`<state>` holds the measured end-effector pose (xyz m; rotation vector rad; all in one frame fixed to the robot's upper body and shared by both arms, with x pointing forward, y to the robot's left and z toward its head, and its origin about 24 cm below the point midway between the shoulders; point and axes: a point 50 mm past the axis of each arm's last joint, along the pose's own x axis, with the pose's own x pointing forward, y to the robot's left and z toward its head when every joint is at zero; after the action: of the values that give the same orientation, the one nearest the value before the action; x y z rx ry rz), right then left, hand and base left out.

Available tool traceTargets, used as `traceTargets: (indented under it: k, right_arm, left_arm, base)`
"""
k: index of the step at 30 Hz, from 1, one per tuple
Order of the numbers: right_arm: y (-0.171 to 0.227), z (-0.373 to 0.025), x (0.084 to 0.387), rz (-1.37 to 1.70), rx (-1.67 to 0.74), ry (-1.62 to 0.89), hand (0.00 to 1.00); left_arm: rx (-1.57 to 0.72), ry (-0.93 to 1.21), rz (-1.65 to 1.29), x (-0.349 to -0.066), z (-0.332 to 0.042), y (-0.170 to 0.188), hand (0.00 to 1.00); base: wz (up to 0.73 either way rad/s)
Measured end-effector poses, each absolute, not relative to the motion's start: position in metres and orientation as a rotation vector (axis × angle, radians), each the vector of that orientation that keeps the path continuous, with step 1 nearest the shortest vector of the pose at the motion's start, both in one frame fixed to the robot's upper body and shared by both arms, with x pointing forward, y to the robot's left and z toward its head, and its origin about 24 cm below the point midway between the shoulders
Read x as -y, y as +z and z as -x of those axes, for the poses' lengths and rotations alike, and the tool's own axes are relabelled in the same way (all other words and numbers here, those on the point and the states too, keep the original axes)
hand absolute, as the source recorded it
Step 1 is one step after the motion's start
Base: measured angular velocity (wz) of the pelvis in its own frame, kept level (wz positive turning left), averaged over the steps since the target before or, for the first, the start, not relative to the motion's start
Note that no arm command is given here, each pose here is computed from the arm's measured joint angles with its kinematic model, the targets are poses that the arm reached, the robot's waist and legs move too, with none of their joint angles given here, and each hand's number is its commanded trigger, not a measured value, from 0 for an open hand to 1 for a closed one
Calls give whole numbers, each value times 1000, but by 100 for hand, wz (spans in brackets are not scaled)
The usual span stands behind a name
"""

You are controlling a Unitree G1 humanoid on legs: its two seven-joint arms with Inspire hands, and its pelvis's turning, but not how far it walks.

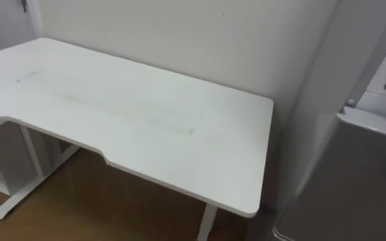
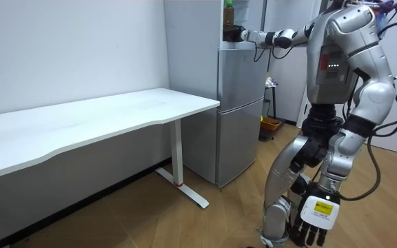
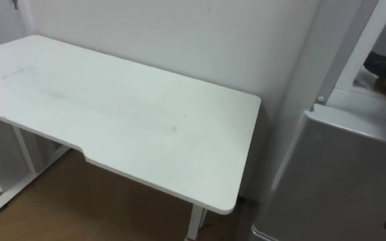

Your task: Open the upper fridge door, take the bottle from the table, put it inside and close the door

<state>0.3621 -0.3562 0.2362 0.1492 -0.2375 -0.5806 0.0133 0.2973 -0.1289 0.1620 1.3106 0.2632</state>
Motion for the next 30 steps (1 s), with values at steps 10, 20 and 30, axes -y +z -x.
traceTargets:
  k: [10, 20, 30]
  right_arm:
    - [241, -362, 357, -99, 248, -592, 0]
    - [239, -362, 357, -103, 232, -518, 0]
    - [220, -368, 348, -154, 109, -361, 0]
  left_arm:
    - [-1300, 258, -164, -296, -16, -128, 0]
    - [-1306, 244, -164, -296, -11, -127, 0]
    - [-1339, 251, -142, -293, 4, -128, 0]
  base:
    - [1]
    - [-1]
    - [1]
